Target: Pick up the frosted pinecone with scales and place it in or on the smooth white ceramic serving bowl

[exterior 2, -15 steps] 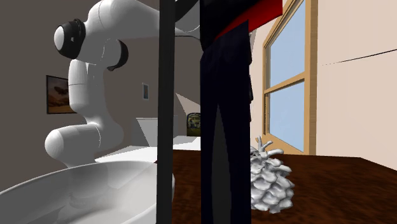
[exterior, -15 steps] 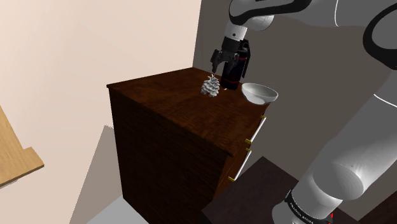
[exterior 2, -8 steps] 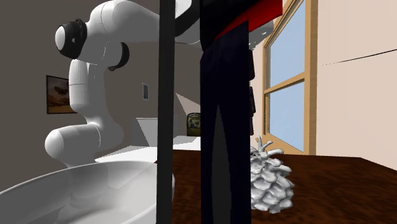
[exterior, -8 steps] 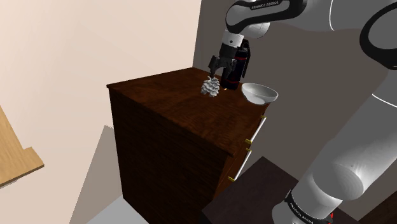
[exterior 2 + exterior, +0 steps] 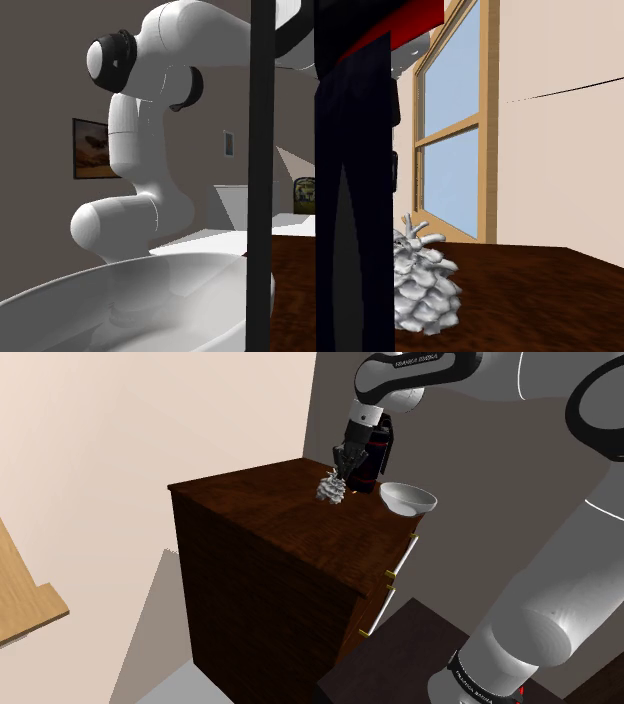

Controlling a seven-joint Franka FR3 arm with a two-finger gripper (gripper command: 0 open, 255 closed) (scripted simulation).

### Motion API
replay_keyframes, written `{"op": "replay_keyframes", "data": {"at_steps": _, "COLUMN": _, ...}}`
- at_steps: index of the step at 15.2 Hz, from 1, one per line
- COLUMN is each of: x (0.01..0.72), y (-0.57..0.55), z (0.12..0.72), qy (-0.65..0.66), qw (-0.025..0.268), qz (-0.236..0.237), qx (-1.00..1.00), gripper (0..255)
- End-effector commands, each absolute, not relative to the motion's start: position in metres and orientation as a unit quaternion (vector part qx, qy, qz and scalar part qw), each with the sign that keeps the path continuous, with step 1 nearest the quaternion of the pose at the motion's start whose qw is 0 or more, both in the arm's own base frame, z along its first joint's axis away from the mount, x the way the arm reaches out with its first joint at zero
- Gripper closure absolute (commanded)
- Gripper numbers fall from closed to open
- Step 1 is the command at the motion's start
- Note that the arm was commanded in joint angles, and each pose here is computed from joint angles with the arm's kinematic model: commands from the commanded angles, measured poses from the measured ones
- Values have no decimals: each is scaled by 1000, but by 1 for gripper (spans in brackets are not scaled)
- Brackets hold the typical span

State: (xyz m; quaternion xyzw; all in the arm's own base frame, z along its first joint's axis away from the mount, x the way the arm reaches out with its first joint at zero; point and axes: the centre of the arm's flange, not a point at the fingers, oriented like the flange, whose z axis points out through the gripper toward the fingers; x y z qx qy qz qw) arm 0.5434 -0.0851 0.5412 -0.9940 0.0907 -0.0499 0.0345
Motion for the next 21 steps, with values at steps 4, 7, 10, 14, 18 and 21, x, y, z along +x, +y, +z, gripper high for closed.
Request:
{"op": "replay_keyframes", "data": {"at_steps": 4, "x": 543, "y": -85, "z": 541, "qy": 91, "qw": 34, "qz": -50, "qx": -994, "gripper": 255}}
{"op": "replay_keyframes", "data": {"at_steps": 7, "x": 543, "y": -85, "z": 541, "qy": 91, "qw": 34, "qz": -50, "qx": -994, "gripper": 255}}
{"op": "replay_keyframes", "data": {"at_steps": 10, "x": 543, "y": -85, "z": 557, "qy": 91, "qw": 34, "qz": -50, "qx": -994, "gripper": 255}}
{"op": "replay_keyframes", "data": {"at_steps": 14, "x": 543, "y": -85, "z": 578, "qy": 91, "qw": 34, "qz": -50, "qx": -994, "gripper": 255}}
{"op": "replay_keyframes", "data": {"at_steps": 18, "x": 543, "y": -85, "z": 599, "qy": 91, "qw": 34, "qz": -50, "qx": -994, "gripper": 255}}
{"op": "replay_keyframes", "data": {"at_steps": 21, "x": 543, "y": -85, "z": 615, "qy": 91, "qw": 34, "qz": -50, "qx": -994, "gripper": 255}}
